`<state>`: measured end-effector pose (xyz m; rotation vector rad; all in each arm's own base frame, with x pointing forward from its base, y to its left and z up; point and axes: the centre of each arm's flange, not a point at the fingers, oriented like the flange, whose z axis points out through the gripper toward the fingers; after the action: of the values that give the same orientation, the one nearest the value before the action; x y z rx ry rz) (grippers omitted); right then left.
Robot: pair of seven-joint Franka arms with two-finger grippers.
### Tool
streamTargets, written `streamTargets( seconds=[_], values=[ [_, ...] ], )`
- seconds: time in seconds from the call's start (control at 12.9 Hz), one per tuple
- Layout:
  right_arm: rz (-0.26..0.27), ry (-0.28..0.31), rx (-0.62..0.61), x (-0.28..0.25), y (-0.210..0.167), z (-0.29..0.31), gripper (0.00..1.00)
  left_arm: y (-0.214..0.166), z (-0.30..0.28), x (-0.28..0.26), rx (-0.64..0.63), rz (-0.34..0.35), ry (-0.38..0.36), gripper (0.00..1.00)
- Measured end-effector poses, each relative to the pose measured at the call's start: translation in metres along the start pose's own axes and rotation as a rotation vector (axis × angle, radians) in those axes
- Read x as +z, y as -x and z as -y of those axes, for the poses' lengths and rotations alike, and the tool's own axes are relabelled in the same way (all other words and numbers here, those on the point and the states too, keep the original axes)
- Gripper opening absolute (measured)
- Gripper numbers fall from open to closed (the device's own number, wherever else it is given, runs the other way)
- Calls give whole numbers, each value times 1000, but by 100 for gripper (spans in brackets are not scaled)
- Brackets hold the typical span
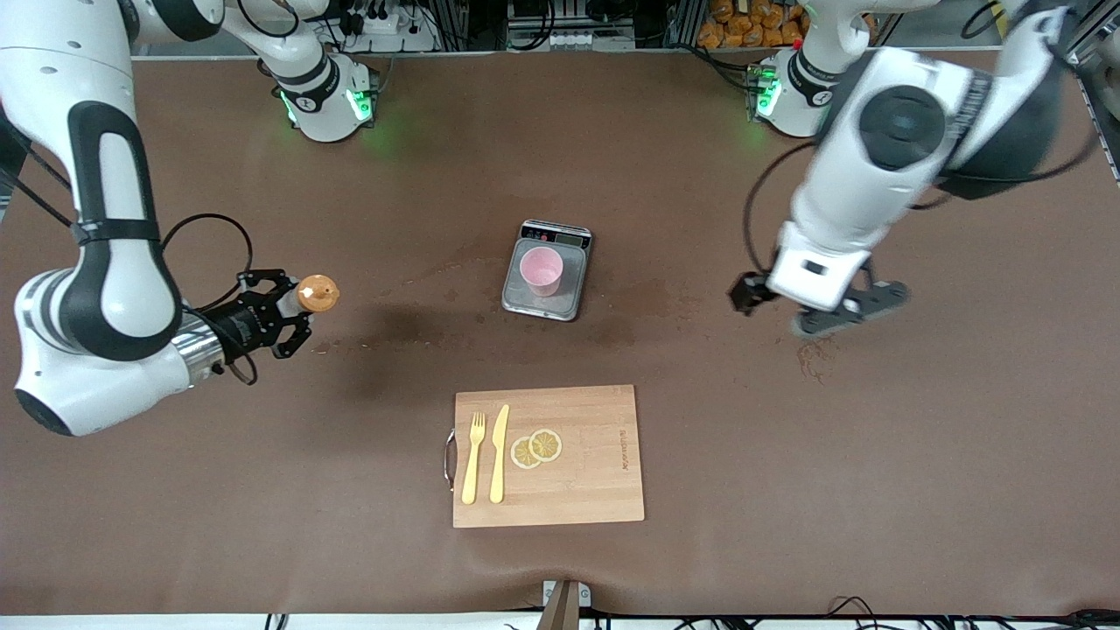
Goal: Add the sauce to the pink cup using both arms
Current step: 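Lift the bottle toward the cup with the right gripper while the left gripper withdraws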
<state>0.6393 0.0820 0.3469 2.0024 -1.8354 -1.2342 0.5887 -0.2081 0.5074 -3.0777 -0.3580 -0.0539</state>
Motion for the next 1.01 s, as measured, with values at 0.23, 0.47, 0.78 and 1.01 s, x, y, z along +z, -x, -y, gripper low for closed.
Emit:
streamTargets(
  seconds=[0.23, 0.47, 0.78, 1.01],
  values=[
    [-82, 6, 61, 18, 47, 3, 40, -23, 57, -17, 49, 8, -5, 100],
    [-152, -4, 133, 26, 73, 2, 40, -30, 92, -42, 79, 8, -8, 100],
    [-316, -9, 239, 55, 107, 4, 40, -27, 104, -71, 104, 7, -12, 100],
    [-365, -12, 312, 77, 134, 2, 40, -27, 132, -86, 138, 14, 4, 100]
  ],
)
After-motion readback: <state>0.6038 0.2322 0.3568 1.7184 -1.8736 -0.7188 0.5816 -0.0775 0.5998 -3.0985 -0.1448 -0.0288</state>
